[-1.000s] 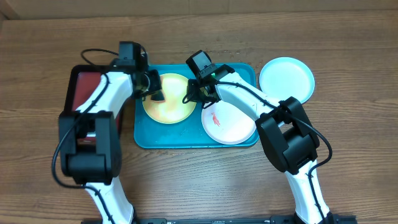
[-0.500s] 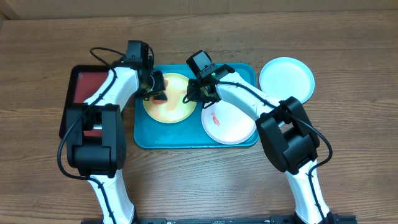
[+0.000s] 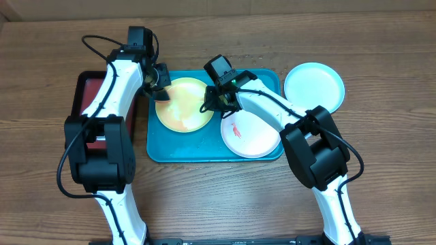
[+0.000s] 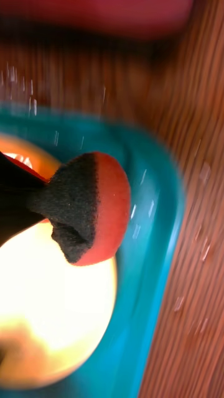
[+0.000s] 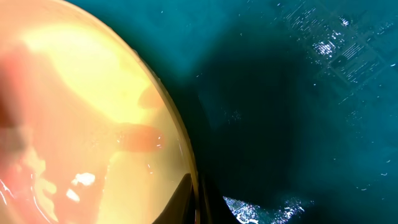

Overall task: Clean dirty plates on tray and stack at the side
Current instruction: 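Scrub the yellow plate with the sponge while the right gripper holds it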

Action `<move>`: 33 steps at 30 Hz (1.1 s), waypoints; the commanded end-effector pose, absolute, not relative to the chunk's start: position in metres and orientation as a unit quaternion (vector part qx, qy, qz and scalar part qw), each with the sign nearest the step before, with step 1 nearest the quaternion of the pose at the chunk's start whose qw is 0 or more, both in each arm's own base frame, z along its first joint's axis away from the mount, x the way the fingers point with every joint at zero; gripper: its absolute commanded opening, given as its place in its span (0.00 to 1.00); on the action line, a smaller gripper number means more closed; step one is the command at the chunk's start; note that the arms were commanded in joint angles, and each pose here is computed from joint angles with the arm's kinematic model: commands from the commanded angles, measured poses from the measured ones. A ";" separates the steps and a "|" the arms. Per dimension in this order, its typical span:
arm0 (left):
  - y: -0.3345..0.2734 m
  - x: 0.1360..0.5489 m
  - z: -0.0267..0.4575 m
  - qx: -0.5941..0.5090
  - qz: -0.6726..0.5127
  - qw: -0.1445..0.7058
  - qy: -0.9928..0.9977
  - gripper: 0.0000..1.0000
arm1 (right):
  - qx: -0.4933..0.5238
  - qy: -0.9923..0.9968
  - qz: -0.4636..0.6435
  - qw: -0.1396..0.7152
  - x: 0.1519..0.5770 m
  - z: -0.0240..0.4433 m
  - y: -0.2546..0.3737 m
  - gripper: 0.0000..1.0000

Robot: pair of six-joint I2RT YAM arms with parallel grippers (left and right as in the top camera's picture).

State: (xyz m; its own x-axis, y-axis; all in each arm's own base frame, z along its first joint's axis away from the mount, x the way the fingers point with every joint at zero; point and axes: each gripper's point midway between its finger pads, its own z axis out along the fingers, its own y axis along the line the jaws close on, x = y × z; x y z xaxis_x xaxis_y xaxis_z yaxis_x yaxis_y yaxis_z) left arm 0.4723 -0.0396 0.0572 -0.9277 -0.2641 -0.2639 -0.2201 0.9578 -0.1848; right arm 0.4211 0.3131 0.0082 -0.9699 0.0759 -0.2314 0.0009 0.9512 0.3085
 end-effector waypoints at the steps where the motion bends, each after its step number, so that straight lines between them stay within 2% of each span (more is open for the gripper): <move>1: -0.096 0.466 0.062 -0.089 -0.186 0.115 0.972 0.04 | 0.036 0.986 0.108 0.120 0.423 -0.011 0.289 0.04; 9: -0.122 0.446 0.040 -0.059 -0.163 0.094 0.980 0.04 | 0.036 0.986 0.110 0.122 0.424 -0.011 0.289 0.04; 17: -0.082 0.424 0.006 -0.100 -0.078 0.070 0.990 0.04 | 0.036 0.986 0.108 0.119 0.423 -0.011 0.288 0.04; 21: -0.034 0.413 -0.008 -0.110 0.057 0.077 0.989 0.04 | 0.036 0.986 0.107 0.119 0.423 -0.011 0.288 0.04; 24: 0.004 0.412 0.006 -0.113 0.170 0.092 0.975 0.04 | 0.036 0.987 0.105 0.116 0.421 -0.012 0.287 0.04; 27: 0.021 0.422 0.031 -0.116 0.221 0.112 0.962 0.04 | 0.036 0.987 0.105 0.116 0.421 -0.012 0.287 0.04; 30: 0.017 0.442 0.056 -0.122 0.213 0.138 0.960 0.05 | 0.036 0.987 0.105 0.116 0.421 -0.012 0.287 0.04; 33: -0.004 0.464 0.074 -0.125 0.150 0.165 0.967 0.04 | 0.036 0.987 0.105 0.116 0.421 -0.012 0.287 0.04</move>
